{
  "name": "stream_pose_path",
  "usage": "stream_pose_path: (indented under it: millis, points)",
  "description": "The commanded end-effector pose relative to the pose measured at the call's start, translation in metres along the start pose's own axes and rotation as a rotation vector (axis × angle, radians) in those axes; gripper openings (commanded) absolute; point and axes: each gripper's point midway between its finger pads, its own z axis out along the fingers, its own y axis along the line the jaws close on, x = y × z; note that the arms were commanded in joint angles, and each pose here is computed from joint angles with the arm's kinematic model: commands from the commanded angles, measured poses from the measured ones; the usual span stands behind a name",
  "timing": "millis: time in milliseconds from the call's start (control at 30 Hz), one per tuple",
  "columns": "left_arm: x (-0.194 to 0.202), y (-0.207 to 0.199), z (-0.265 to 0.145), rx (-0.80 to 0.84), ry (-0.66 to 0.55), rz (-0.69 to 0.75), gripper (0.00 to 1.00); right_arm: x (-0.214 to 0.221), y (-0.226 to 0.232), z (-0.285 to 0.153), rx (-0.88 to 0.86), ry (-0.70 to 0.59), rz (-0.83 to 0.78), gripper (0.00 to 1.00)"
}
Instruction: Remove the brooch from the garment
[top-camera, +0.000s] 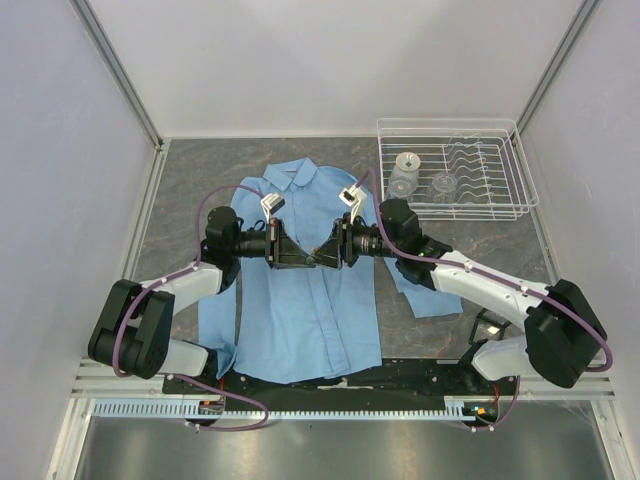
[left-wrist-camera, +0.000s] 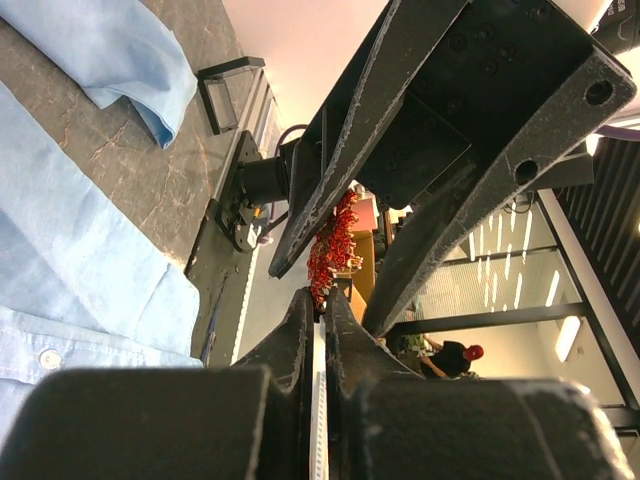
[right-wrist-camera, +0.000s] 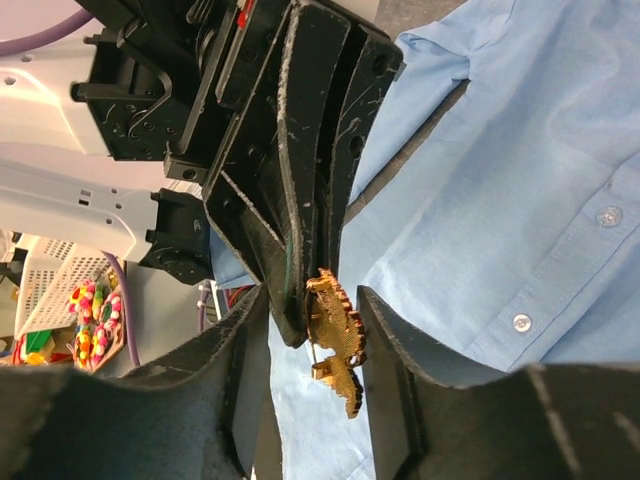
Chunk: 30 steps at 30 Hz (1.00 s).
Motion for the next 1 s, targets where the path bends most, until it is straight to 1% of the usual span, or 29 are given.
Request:
stream_pose_path:
  millis: [0,100,267,367,400,433,600,700,767,833,900,967]
  points:
    - [-0.006,-0.014,0.001,0.028,-0.005,0.076,0.02,-0.009,0.014,-0.007,-0.020,-0.035,-0.027,0.53]
    - [-0.006,-0.013,0.001,0.027,-0.004,0.074,0.02,-0.013,0.017,-0.012,-0.011,-0.051,-0.033,0.60]
    - [-0.005,-0.013,0.001,0.028,0.002,0.069,0.02,-0.021,0.016,-0.025,0.001,-0.071,-0.025,0.61]
    - [-0.005,-0.014,0.001,0.030,0.003,0.071,0.02,-0.022,0.011,-0.032,-0.003,-0.067,-0.022,0.53]
    - [-0.005,-0.014,0.001,0.029,0.002,0.071,0.02,-0.021,0.010,-0.033,-0.006,-0.060,-0.019,0.45]
    - [-0.005,-0.014,0.001,0.030,0.003,0.071,0.02,-0.021,0.009,-0.033,-0.009,-0.057,-0.021,0.42]
    - [-0.004,-0.015,0.001,0.035,0.008,0.076,0.02,-0.019,0.009,-0.030,-0.023,-0.037,-0.033,0.30]
    - [-0.003,-0.015,0.001,0.036,0.009,0.076,0.02,-0.019,0.007,-0.029,-0.022,-0.032,-0.039,0.29]
    - [-0.004,-0.016,0.001,0.039,0.008,0.080,0.02,-0.017,0.004,-0.028,-0.013,-0.027,-0.037,0.33]
    - [-0.004,-0.017,0.001,0.041,0.009,0.081,0.02,-0.015,0.002,-0.027,-0.010,-0.021,-0.041,0.34]
    - [-0.003,-0.017,0.001,0.043,0.010,0.082,0.02,-0.013,0.000,-0.026,-0.005,-0.017,-0.038,0.34]
    - [-0.003,-0.018,0.001,0.045,0.010,0.079,0.02,-0.012,-0.002,-0.024,-0.009,-0.011,-0.033,0.31]
